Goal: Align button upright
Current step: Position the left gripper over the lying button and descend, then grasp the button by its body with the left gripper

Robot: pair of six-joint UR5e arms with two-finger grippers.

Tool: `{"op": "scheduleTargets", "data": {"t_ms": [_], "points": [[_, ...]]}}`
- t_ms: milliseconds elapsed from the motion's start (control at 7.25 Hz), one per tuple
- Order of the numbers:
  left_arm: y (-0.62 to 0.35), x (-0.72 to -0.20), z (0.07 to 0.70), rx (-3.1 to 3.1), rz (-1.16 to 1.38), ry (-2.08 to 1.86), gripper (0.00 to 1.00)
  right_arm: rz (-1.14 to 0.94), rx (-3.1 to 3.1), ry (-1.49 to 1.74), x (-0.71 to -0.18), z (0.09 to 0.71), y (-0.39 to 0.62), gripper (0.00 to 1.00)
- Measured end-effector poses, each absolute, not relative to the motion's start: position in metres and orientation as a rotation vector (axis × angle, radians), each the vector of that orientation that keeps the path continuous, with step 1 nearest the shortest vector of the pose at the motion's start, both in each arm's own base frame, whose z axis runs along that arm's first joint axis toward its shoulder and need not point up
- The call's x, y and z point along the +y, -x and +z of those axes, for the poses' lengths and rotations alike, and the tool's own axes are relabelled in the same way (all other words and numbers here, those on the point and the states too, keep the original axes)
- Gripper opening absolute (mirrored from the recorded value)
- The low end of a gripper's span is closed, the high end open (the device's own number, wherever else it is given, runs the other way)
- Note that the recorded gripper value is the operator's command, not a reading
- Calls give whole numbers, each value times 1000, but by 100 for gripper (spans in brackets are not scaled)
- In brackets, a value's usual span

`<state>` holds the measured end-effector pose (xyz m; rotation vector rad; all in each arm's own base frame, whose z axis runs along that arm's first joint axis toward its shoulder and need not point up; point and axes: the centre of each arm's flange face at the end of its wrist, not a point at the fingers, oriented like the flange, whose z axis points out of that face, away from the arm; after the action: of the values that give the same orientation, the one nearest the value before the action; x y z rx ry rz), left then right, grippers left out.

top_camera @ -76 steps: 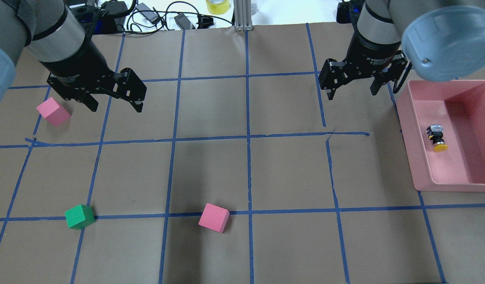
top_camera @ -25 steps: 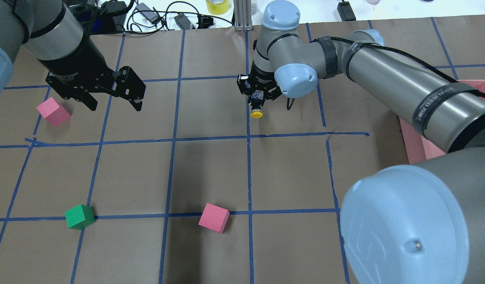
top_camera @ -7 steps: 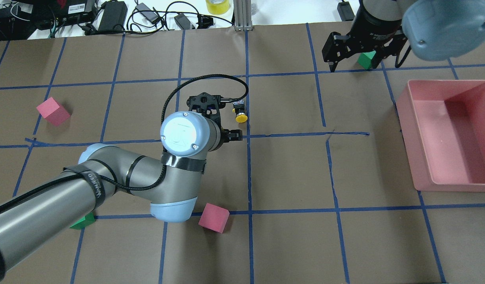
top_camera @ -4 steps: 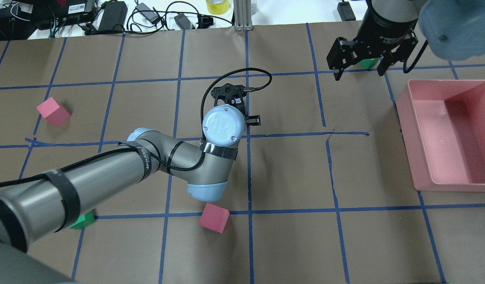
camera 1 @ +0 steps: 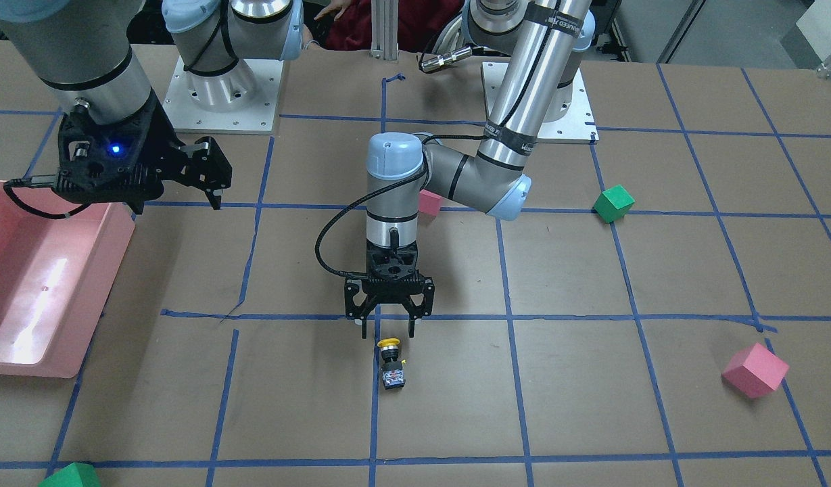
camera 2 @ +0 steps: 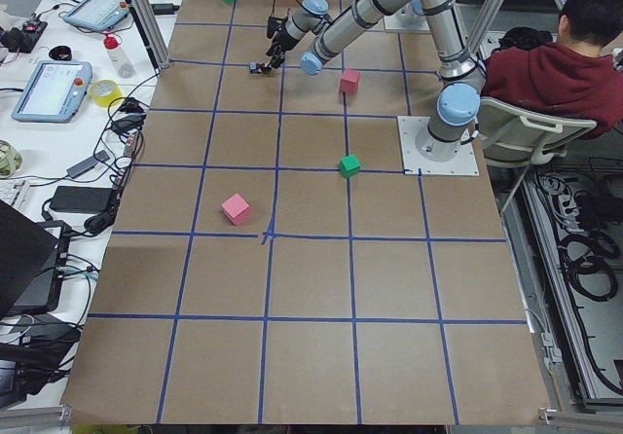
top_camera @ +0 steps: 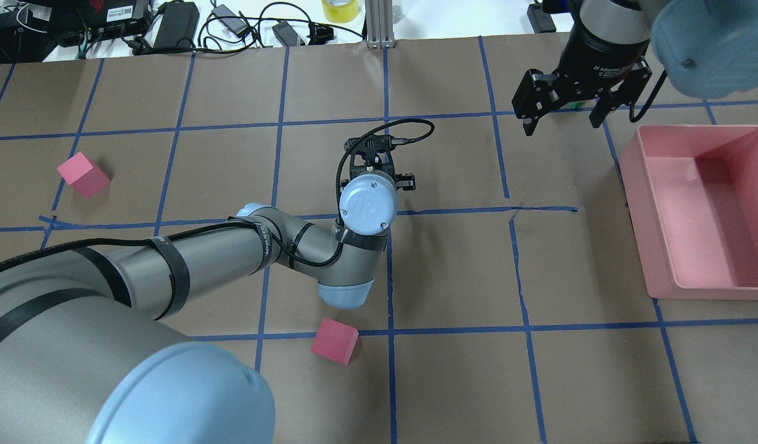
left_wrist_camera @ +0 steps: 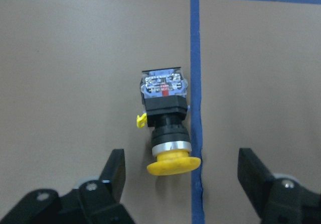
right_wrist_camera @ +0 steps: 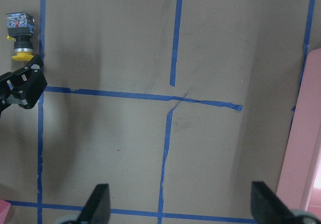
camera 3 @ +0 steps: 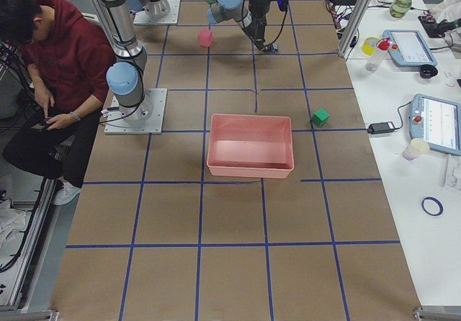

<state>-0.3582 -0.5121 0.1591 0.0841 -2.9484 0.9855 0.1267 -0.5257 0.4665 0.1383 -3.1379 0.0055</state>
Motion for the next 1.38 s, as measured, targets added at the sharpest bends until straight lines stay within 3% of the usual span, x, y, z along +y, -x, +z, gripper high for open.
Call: {"op": "scheduleTargets", "data": {"t_ms": [276, 552, 1103, 1379], "points": [[358, -513, 150, -2957, 991, -84, 43, -18, -3144, -136, -525, 464, -127, 100], [356, -513, 147, -2972, 1001, -91, 1, -25, -3147, -134, -524, 464, -127, 100], [365, -535, 200, -2986, 980, -4, 0, -30, -3147, -136, -524, 463, -128, 100], [376, -552, 261, -3068, 655, -21, 0, -31, -3148, -137, -523, 463, -129, 100]]}}
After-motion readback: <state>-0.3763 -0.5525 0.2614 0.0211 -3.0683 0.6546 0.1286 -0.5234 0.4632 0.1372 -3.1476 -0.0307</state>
